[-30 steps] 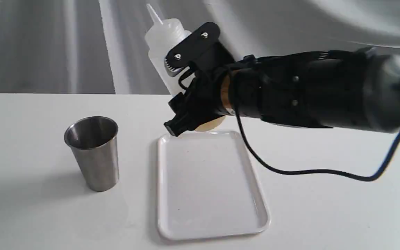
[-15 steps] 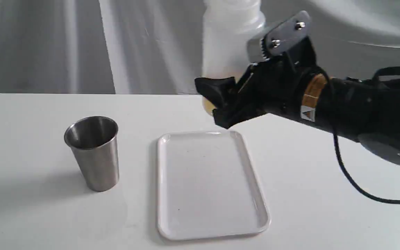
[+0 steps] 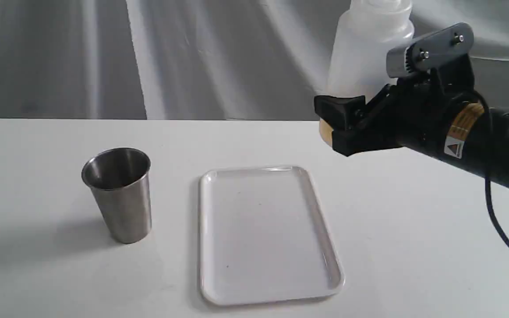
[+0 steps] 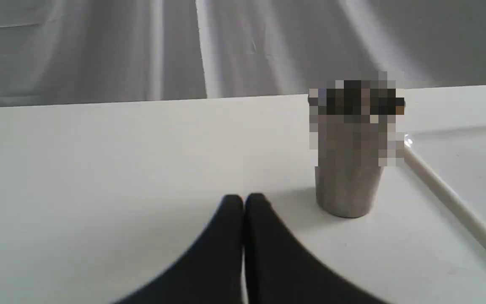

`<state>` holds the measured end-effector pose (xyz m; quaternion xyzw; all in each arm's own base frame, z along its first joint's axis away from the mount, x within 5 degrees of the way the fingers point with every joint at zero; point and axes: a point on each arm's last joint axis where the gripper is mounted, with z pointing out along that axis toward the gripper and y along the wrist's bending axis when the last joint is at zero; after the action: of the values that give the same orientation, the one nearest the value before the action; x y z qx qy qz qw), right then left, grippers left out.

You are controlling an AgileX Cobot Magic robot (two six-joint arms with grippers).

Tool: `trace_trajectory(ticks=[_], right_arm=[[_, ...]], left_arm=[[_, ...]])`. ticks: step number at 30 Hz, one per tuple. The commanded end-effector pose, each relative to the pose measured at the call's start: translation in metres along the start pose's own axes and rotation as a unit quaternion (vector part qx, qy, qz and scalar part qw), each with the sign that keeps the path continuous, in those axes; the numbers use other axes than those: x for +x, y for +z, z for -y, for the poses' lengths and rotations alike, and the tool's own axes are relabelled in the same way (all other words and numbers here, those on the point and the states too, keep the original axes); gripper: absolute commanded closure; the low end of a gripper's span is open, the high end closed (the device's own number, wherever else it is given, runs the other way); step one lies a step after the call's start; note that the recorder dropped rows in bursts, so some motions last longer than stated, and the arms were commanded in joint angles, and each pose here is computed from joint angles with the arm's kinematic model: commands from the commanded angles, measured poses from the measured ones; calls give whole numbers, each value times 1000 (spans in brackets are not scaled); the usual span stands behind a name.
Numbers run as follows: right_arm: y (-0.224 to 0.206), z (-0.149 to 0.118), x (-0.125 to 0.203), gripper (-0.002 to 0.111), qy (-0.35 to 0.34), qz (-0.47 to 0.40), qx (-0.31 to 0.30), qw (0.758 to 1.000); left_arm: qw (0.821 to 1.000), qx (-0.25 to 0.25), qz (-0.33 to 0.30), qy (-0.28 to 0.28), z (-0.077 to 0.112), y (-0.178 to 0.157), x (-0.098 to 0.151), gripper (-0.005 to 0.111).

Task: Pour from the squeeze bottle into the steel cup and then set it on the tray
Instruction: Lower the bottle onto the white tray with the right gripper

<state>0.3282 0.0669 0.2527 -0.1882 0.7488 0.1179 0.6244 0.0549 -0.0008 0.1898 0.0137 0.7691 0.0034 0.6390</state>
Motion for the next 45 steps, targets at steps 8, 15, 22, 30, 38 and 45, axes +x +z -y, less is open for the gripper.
trace_trajectory(ticks=[8, 15, 22, 30, 38, 45], right_arm=[[-4, 4, -9, 108, 25, 32, 0, 999], [-4, 4, -9, 108, 24, 32, 0, 999], [-15, 7, 10, 108, 49, 43, 3, 998], [-18, 20, 18, 108, 73, 70, 24, 995], [3, 14, 42, 108, 59, 103, -14, 993], [27, -6, 73, 108, 13, 64, -49, 997]], left_arm=[[1000, 3, 3, -2, 0, 0, 1, 107], [1000, 3, 3, -1, 0, 0, 1, 107], [1000, 3, 3, -1, 0, 0, 1, 107], [1000, 3, 3, -2, 0, 0, 1, 107], [1000, 3, 3, -2, 0, 0, 1, 107], [1000, 3, 3, -2, 0, 0, 1, 107]])
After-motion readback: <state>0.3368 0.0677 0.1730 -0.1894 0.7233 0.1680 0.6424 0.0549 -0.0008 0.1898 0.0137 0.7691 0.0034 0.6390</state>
